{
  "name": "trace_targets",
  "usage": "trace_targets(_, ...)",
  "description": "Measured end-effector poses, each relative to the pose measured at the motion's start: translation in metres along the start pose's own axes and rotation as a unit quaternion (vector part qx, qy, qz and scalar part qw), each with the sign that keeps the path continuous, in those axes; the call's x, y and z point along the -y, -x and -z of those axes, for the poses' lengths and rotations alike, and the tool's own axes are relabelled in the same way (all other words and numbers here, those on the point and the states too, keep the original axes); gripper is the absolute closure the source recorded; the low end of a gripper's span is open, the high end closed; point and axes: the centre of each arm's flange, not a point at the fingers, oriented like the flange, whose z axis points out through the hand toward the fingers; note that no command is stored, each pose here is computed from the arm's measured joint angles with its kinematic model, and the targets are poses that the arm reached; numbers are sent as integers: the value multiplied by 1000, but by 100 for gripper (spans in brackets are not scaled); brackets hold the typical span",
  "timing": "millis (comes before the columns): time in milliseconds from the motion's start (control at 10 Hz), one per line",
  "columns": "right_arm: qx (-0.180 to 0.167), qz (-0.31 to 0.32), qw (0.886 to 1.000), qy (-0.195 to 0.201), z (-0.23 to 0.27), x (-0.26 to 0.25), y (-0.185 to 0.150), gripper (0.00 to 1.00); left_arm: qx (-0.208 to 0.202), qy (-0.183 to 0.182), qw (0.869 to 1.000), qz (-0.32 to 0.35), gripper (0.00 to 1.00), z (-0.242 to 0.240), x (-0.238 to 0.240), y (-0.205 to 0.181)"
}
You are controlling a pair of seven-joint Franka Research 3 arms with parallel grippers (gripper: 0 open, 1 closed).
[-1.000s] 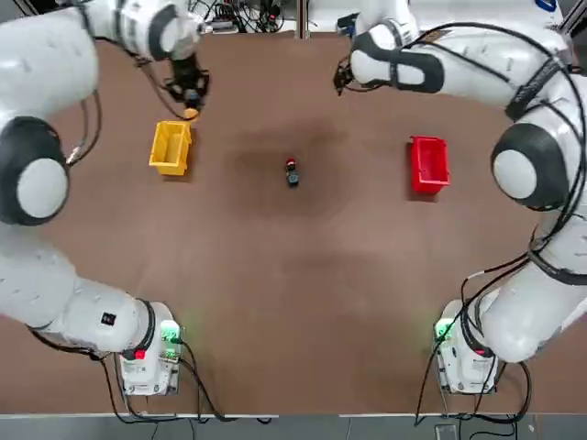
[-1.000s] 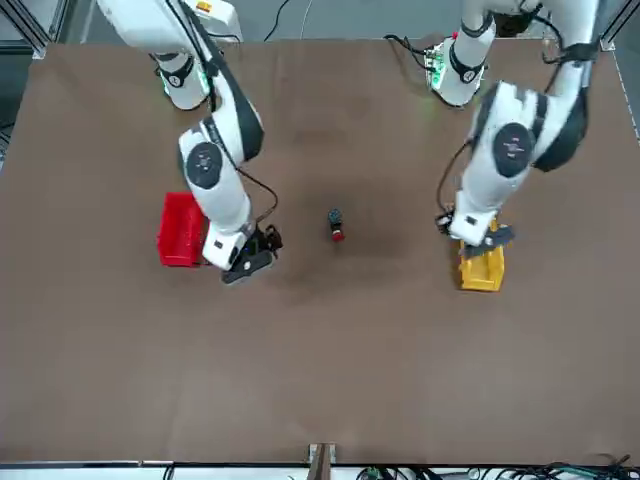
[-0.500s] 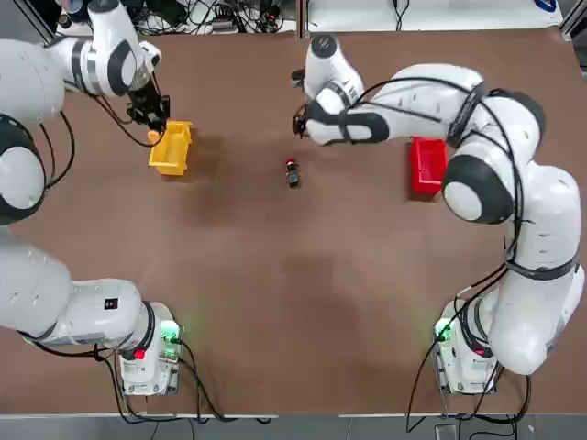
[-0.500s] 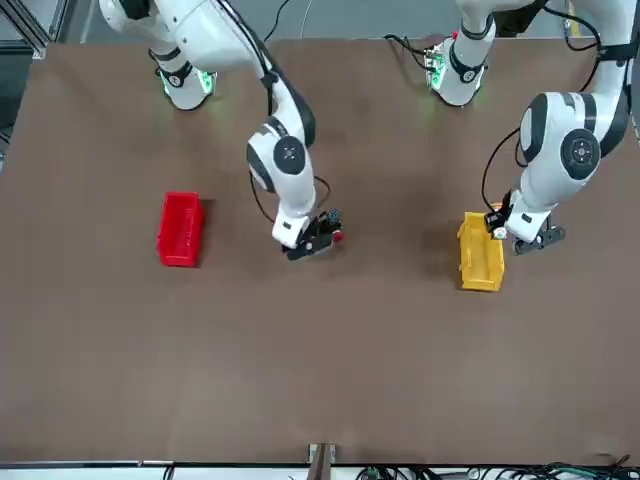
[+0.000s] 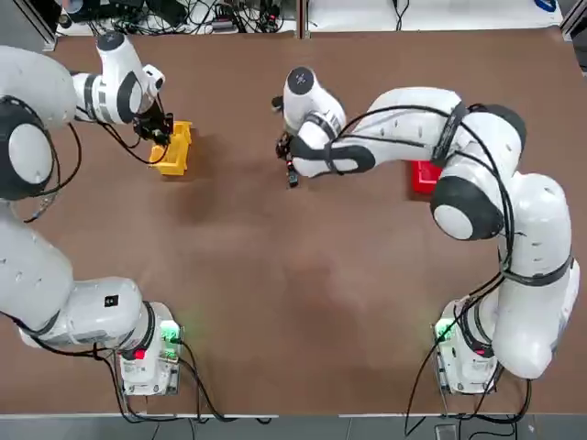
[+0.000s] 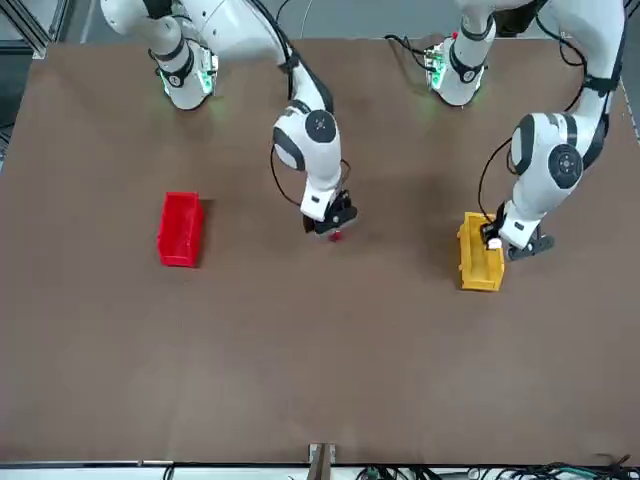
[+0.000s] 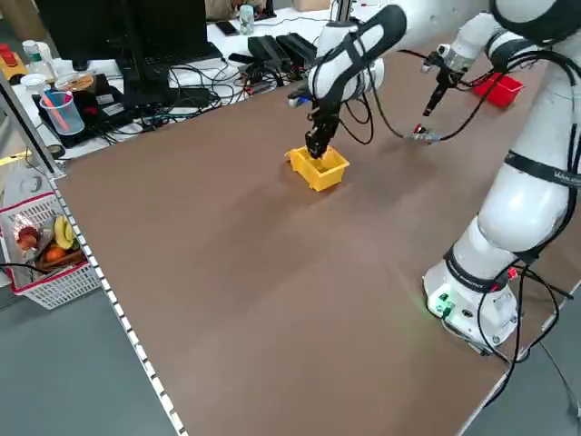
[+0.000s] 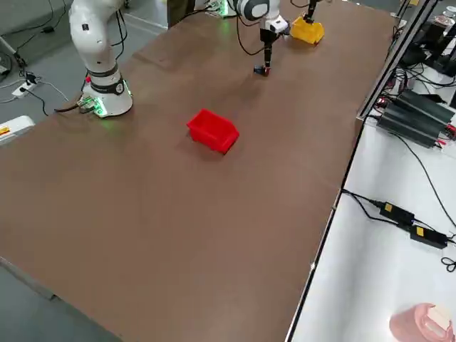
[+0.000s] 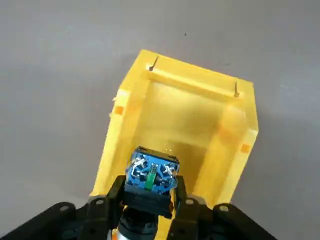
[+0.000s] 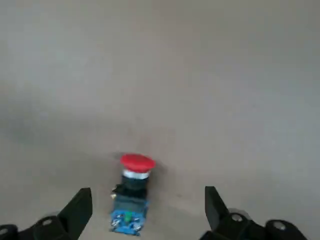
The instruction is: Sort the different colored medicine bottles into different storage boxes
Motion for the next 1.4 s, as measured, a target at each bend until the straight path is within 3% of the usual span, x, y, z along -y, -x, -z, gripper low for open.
trace_targets(200, -2, 13, 1000, 17, -27, 13, 18, 0, -2, 3, 1000, -7, 55, -20, -3, -2)
trace_targets(500, 3, 14, 1000, 28, -56, 14, 30, 0, -12, 0, 1000, -21, 17, -12, -5, -12)
trace_targets(700, 6, 9, 1000, 25, -60, 19, 35, 0, 8, -14, 1000, -21, 16, 15, -4, -24)
trace_targets(900, 8, 15, 1000, 25, -65, 27, 43, 3, 39, -35, 998, -24, 16, 78, -7, -38)
trace_targets(1200, -3, -4, 1000, 20, -64, 25, 39, 48, 26, -41, 999, -16, 14, 151, -6, -57)
trace_targets(1300, -3, -20, 1000, 20, -63, 23, 37, 55, 17, -37, 999, -5, 13, 167, 1, -60)
trace_targets(1400, -4, -37, 999, 20, -63, 21, 35, 55, 11, -29, 1000, 6, 10, 184, 7, -60)
